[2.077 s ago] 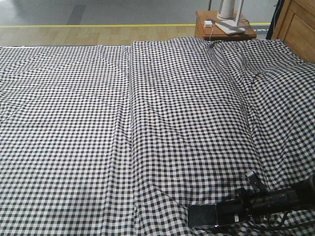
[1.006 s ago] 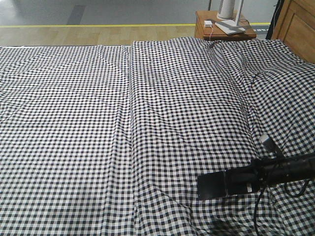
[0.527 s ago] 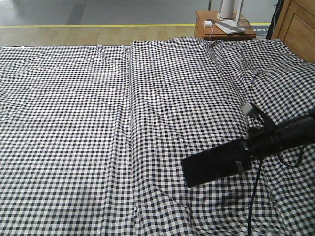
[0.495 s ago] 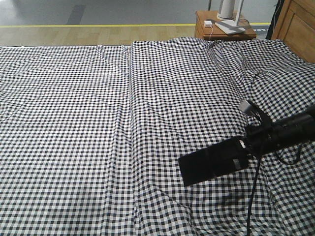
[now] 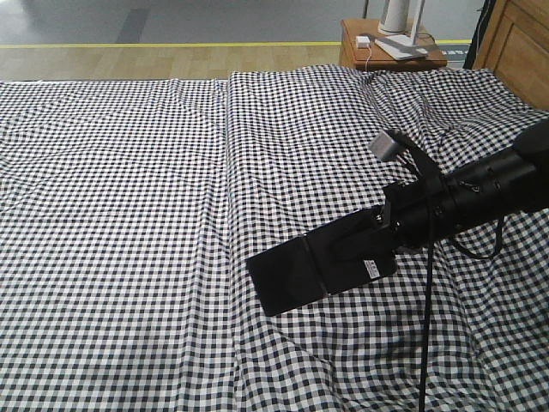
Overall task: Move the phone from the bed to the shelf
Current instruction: 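Lift the held phone off the bed with the right gripper, then drive the base away from the bed holding the phone raised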
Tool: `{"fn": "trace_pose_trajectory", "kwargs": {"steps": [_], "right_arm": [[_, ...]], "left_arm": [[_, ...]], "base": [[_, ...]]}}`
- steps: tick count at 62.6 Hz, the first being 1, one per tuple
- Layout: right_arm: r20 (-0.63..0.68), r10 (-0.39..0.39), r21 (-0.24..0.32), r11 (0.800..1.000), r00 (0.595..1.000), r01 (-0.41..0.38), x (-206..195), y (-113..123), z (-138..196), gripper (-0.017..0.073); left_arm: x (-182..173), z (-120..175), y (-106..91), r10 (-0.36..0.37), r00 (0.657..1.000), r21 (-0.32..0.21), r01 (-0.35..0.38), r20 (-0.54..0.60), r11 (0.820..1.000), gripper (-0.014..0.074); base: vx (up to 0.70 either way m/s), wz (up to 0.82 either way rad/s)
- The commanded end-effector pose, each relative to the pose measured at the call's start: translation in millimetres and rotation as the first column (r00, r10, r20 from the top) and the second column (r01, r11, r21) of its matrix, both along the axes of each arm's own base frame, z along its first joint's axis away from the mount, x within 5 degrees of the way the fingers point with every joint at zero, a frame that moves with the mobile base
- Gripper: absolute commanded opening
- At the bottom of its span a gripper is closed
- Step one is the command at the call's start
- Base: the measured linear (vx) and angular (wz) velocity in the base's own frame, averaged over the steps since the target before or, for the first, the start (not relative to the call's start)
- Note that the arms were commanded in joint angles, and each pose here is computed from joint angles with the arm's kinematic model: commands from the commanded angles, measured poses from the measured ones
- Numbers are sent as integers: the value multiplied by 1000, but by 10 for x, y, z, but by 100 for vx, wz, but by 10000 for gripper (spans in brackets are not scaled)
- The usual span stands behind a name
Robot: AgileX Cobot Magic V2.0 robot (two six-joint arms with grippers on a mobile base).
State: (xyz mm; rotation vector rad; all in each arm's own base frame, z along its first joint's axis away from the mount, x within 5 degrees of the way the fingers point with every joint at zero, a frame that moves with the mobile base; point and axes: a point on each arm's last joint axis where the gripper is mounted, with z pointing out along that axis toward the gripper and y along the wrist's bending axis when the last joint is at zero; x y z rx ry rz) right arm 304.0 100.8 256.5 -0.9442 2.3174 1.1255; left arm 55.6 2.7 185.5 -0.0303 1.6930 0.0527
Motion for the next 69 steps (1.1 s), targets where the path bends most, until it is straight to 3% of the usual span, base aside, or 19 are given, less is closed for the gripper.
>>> {"fn": "trace_pose_trajectory", "kwargs": {"steps": [1, 32, 69], "right_arm": [[30, 71, 102, 992, 997, -74, -222, 120, 399, -2], [174, 223, 121, 962, 959, -246, -895, 518, 966, -2], [181, 226, 121, 961, 957, -250, -904, 517, 974, -2]], "left_arm": [[2, 44, 2, 3, 997, -5, -3, 71, 1000, 1], [2, 44, 2, 3, 997, -5, -3, 71, 1000, 1], [2, 44, 2, 3, 997, -5, -3, 71, 1000, 1]], "base": [[0, 0], [0, 0], [0, 0]]}}
